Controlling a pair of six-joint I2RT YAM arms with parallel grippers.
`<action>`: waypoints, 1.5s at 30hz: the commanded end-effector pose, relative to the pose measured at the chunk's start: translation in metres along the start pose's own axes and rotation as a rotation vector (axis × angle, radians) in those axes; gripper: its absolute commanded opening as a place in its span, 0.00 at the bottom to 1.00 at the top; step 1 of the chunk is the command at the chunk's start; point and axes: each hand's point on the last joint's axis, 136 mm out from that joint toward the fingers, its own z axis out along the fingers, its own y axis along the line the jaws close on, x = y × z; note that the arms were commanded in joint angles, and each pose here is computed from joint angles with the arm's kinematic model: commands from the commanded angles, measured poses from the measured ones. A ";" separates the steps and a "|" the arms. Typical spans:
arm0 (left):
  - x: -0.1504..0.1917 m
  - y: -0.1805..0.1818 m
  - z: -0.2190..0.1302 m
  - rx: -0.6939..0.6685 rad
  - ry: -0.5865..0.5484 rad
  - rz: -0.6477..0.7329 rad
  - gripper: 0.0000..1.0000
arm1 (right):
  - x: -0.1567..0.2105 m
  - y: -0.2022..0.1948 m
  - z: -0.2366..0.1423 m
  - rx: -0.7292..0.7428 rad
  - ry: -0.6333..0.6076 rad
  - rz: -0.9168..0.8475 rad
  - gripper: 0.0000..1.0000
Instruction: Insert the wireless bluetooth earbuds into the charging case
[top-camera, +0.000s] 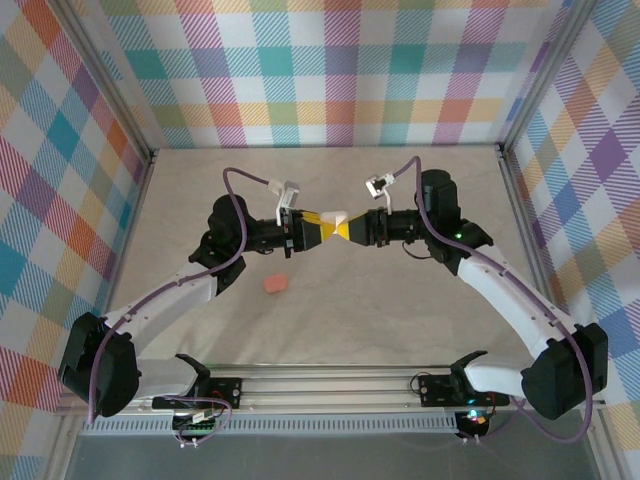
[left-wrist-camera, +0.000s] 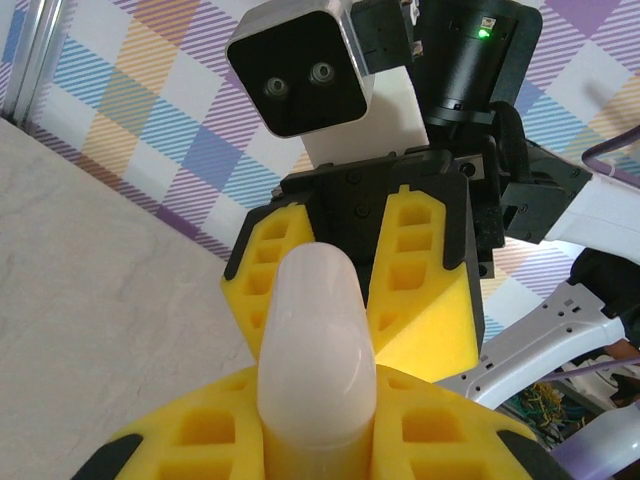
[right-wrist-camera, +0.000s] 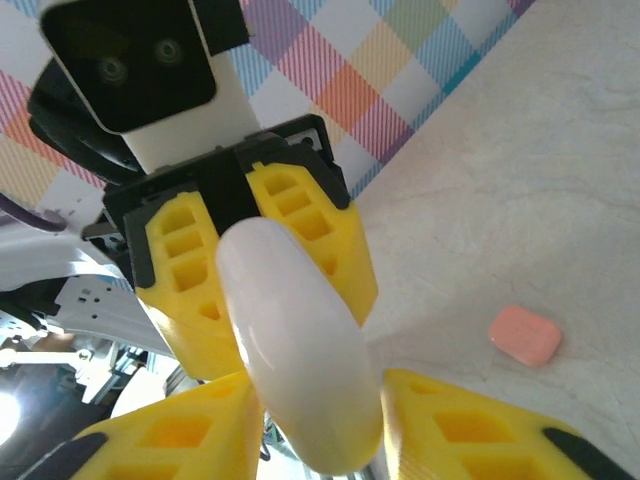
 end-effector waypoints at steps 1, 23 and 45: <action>-0.015 -0.020 0.000 0.057 -0.027 0.059 0.03 | -0.005 0.006 0.004 -0.055 -0.015 -0.025 0.29; 0.032 0.078 -0.093 -0.792 0.108 0.102 1.00 | 0.075 -0.132 0.035 0.303 0.152 0.489 0.18; 0.074 0.125 -0.158 -1.093 0.116 0.018 1.00 | 0.160 -0.206 0.099 0.529 0.456 0.641 0.44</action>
